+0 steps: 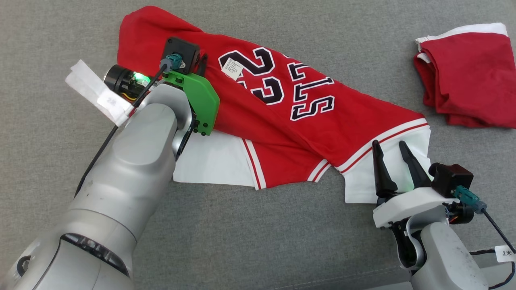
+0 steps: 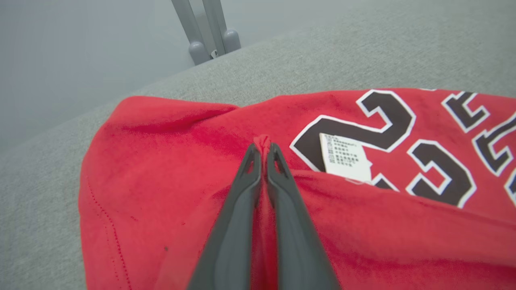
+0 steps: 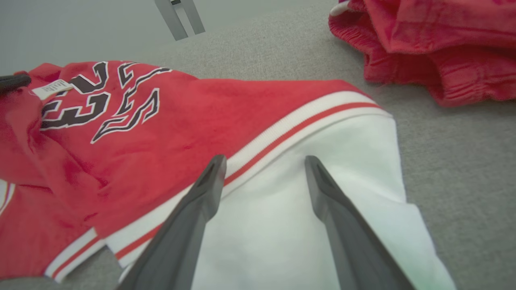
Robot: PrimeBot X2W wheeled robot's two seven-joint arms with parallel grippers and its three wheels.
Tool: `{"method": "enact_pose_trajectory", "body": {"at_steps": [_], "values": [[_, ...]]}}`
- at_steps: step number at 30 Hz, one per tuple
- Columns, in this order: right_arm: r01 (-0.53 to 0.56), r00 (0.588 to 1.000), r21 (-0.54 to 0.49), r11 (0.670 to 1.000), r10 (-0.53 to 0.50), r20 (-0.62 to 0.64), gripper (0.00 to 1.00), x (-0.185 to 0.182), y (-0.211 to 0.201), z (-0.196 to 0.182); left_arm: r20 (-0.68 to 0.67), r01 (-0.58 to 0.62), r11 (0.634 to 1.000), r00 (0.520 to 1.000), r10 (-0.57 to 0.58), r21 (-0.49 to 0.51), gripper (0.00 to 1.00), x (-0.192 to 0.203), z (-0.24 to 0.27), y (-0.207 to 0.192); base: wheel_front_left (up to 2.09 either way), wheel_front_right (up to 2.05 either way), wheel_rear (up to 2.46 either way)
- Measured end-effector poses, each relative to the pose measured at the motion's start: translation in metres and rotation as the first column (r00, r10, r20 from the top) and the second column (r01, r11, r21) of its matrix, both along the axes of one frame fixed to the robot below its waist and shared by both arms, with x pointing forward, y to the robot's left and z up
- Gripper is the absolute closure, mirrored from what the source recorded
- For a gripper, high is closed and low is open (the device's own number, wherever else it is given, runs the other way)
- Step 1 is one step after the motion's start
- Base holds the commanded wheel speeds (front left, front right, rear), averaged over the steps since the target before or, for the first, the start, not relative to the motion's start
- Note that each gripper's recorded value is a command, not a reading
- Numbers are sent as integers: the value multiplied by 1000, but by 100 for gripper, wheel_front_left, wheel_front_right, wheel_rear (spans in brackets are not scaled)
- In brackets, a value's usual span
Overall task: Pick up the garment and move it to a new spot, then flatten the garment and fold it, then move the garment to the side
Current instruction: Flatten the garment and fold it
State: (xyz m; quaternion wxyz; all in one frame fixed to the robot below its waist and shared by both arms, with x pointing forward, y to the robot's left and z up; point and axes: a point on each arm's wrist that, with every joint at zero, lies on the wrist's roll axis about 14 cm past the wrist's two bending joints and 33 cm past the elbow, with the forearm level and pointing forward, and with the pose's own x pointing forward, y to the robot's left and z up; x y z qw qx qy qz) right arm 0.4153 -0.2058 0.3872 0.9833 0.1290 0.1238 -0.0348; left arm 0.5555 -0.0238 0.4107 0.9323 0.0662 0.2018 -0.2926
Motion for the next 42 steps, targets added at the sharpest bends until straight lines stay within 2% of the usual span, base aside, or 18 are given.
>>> {"method": "enact_pose_trajectory", "body": {"at_steps": [7,13,18,21,25,26,27,28,36,42], "values": [[-4,1000,3,1000,4,13,0,-6,3,7,202,-17,992,979,42,-123,100,1,59,3,0,0,0],[-17,1000,15,1000,17,20,0,-22,10,13,233,-122,963,956,179,-241,100,-29,82,28,0,0,0],[-42,998,30,999,41,45,0,-35,21,24,200,-220,945,942,271,-243,100,-87,59,74,0,0,0],[-55,997,33,998,53,61,0,-44,26,30,199,-265,925,925,324,-273,100,-116,59,91,0,0,0],[-76,993,36,996,72,98,0,-49,33,42,147,-310,917,924,353,-251,100,-163,35,107,0,0,0],[-82,991,37,996,78,104,0,-49,35,44,144,-324,912,920,366,-250,84,-169,33,112,0,0,0],[-89,990,38,995,85,113,0,-50,37,47,139,-348,903,910,389,-252,59,-174,32,119,0,0,0],[-96,988,37,995,91,122,0,-50,39,50,133,-370,894,902,410,-251,0,-179,30,125,0,0,0],[-113,979,33,993,105,176,0,-50,44,68,125,-532,804,808,576,-266,0,-200,27,172,0,0,0],[-95,951,-58,994,107,289,0,-42,34,106,200,-559,782,762,616,-278,0,-189,46,189,0,0,0]]}}
